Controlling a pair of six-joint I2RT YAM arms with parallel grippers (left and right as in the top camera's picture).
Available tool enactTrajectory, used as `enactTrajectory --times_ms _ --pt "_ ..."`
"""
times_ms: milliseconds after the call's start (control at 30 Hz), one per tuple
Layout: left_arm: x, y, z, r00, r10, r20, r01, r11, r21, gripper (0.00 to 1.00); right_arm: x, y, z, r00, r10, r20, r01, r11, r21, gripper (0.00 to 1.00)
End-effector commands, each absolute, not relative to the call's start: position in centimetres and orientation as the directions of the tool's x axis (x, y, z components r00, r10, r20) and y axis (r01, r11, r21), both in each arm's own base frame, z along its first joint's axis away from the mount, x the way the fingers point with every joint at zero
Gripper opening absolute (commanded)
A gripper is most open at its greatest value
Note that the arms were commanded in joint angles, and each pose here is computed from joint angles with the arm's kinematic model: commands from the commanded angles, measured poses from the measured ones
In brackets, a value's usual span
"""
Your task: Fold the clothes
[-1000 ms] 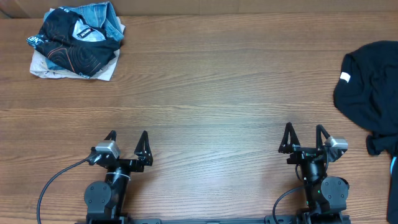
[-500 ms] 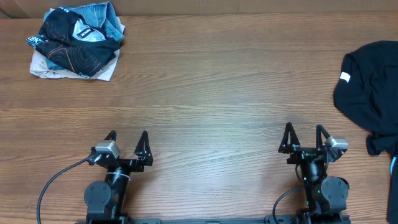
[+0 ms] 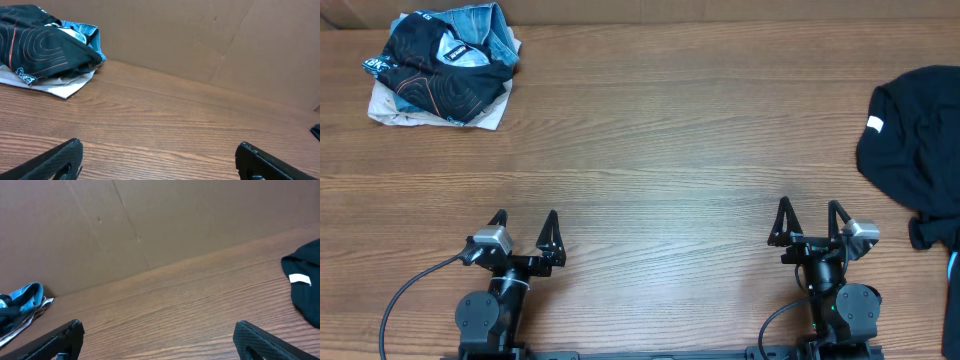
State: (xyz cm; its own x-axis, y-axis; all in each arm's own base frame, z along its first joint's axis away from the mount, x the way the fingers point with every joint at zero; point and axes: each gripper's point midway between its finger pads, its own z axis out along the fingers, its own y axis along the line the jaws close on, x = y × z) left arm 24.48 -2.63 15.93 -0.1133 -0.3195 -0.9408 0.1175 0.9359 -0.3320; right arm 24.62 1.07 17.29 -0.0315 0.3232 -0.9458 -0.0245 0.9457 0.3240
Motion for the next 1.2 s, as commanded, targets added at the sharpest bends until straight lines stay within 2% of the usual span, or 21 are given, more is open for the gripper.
enactTrajectory --times_ms 0,400,600,967,1067,1167 --pt "24.5 -2.5 15.9 -0.103 -0.298 -0.949 0.115 0.944 -0.309 1.0 24.6 1.0 17.1 -0.025 0.317 -0.948 -0.02 0.948 0.318 1.0" --pt "24.5 -2.5 15.9 -0.103 -0.298 -0.949 0.115 0.944 -0.309 1.0 24.6 0.9 17.1 -0.023 0.332 -0.943 -0.017 0.943 0.332 1.0" --pt "24.5 -2.5 15.9 -0.103 -0.298 -0.949 0.115 0.944 -0.309 1.0 24.1 4.9 17.3 -0.094 0.321 -0.942 -0.238 0.912 0.335 1.0" --pt "24.5 -2.5 15.9 -0.103 -0.298 -0.949 0.115 0.944 -0.309 1.0 23.2 7.4 18.0 -0.127 0.33 -0.935 -0.382 0.854 0.353 1.0" --pt "24.5 -2.5 15.9 -0.103 -0.298 -0.949 0.115 0.944 -0.309 1.0 22.5 8.6 19.7 -0.086 0.327 -0.941 -0.468 0.82 0.328 1.0" --pt "24.5 -2.5 15.9 -0.103 -0.298 -0.949 0.115 0.944 -0.309 1.0 22.0 8.7 22.3 0.017 0.332 -0.943 -0.514 0.812 0.276 1.0"
